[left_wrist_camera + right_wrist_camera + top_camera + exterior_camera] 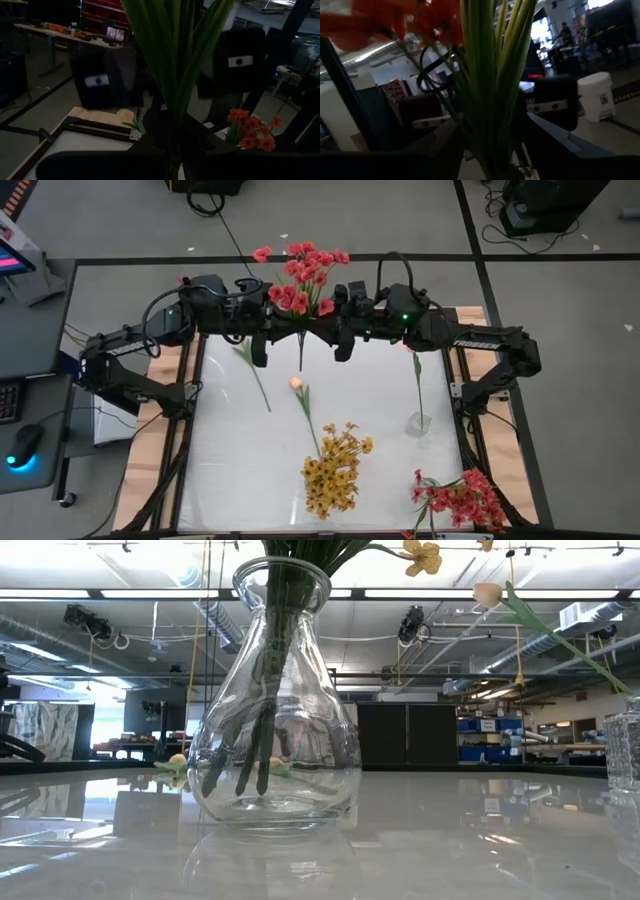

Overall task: Sort flowers into vase by color
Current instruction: Put the pink flowers into the bottom right transparent vase

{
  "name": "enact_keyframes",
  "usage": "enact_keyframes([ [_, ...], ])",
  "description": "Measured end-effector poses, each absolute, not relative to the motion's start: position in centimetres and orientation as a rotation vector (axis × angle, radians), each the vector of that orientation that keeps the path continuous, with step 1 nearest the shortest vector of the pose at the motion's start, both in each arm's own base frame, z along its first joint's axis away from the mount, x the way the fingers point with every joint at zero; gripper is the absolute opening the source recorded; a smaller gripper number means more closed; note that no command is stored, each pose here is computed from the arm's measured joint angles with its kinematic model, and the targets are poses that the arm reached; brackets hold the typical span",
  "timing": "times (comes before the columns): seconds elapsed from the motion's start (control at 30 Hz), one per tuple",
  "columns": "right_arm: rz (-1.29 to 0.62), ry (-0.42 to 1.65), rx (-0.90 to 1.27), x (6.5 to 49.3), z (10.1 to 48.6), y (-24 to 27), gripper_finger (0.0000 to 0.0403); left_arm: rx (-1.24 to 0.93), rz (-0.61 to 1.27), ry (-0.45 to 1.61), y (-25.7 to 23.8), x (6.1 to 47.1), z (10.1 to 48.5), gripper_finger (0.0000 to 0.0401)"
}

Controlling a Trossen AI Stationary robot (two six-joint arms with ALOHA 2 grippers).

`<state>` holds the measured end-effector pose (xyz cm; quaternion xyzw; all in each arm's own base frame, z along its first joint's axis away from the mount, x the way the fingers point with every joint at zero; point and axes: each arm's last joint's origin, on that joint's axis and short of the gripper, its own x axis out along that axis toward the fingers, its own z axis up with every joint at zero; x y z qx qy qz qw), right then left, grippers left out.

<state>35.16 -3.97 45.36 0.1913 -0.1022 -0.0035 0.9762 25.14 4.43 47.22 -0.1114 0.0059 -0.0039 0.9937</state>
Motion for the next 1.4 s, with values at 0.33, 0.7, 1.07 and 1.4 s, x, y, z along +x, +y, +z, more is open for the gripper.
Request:
enact_keyframes([
  [0.33, -0.021, -0.228, 0.362, 35.0, 45.7, -4.0, 0.0136, -0.226, -0.008, 0.018, 4.4, 25.1, 47.2, 0.0023],
  [0.7, -0.009, -0.222, 0.342, 34.9, 45.7, -3.9, 0.0037, -0.229, -0.008, 0.018, 4.4, 25.1, 47.2, 0.0024],
  [1.07, -0.022, -0.194, 0.324, 34.9, 45.4, -4.3, 0.0032, -0.233, 0.026, 0.034, 5.2, 25.0, 47.0, 0.0116],
  [1.4, -0.055, -0.186, 0.285, 33.1, 46.3, -5.8, 0.0029, -0.249, 0.098, 0.131, 6.3, 23.6, 46.3, 0.0201],
])
